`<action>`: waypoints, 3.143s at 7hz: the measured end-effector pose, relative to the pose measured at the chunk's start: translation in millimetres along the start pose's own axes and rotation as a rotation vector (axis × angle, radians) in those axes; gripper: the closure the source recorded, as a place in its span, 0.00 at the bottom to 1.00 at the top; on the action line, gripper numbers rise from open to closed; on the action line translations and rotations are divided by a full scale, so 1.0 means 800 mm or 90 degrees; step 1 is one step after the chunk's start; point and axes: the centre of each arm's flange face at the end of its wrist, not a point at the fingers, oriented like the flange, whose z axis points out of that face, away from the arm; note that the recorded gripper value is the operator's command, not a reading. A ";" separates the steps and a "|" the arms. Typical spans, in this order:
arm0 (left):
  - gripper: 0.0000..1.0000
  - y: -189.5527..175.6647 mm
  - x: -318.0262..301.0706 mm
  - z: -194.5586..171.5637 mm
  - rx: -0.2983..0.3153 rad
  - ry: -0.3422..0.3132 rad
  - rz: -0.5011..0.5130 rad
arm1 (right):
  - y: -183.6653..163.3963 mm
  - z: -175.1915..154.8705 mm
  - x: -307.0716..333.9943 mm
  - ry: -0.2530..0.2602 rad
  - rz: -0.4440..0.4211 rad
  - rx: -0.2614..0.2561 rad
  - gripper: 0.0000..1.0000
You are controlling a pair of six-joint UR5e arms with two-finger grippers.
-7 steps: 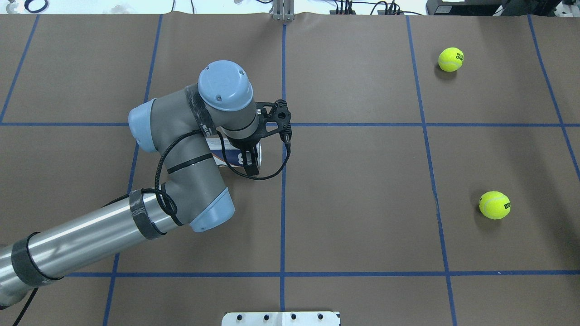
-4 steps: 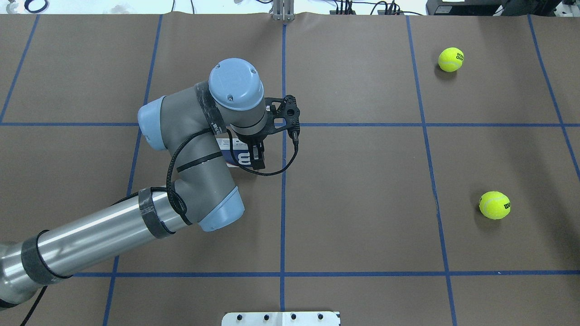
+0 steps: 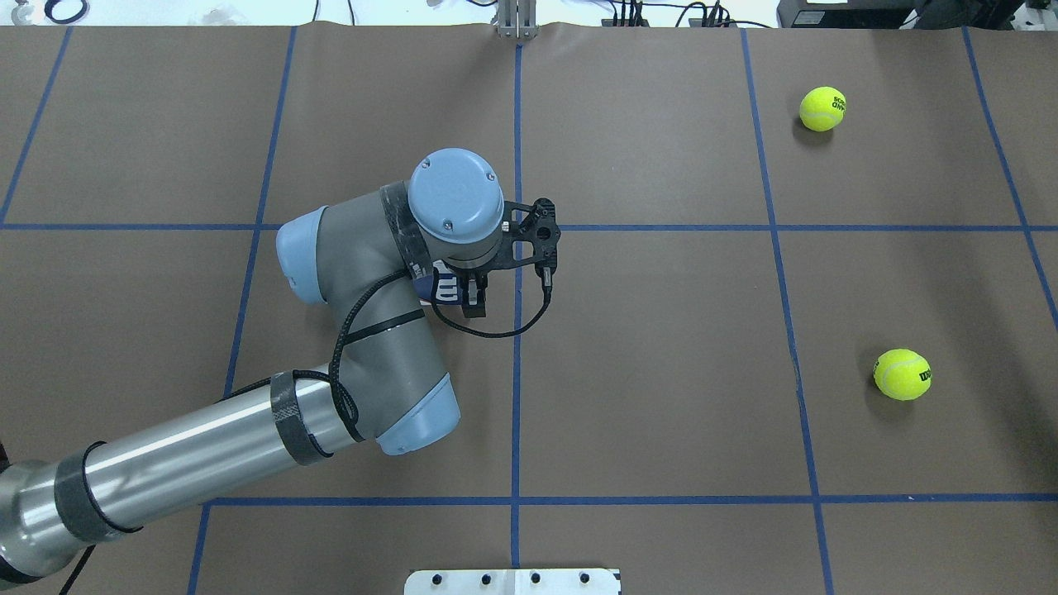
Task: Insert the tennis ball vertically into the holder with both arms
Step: 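Lower the left gripper and close it around the can's body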
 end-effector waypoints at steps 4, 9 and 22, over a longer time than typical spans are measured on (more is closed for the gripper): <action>0.00 0.003 0.003 0.012 -0.007 0.003 0.032 | 0.000 0.000 0.000 0.000 0.000 0.000 0.01; 0.00 0.012 0.004 0.038 -0.001 0.000 0.036 | 0.000 0.000 0.000 0.000 0.000 0.001 0.01; 0.20 0.012 -0.010 0.039 0.042 -0.025 0.025 | -0.001 -0.001 -0.001 0.000 -0.003 0.002 0.01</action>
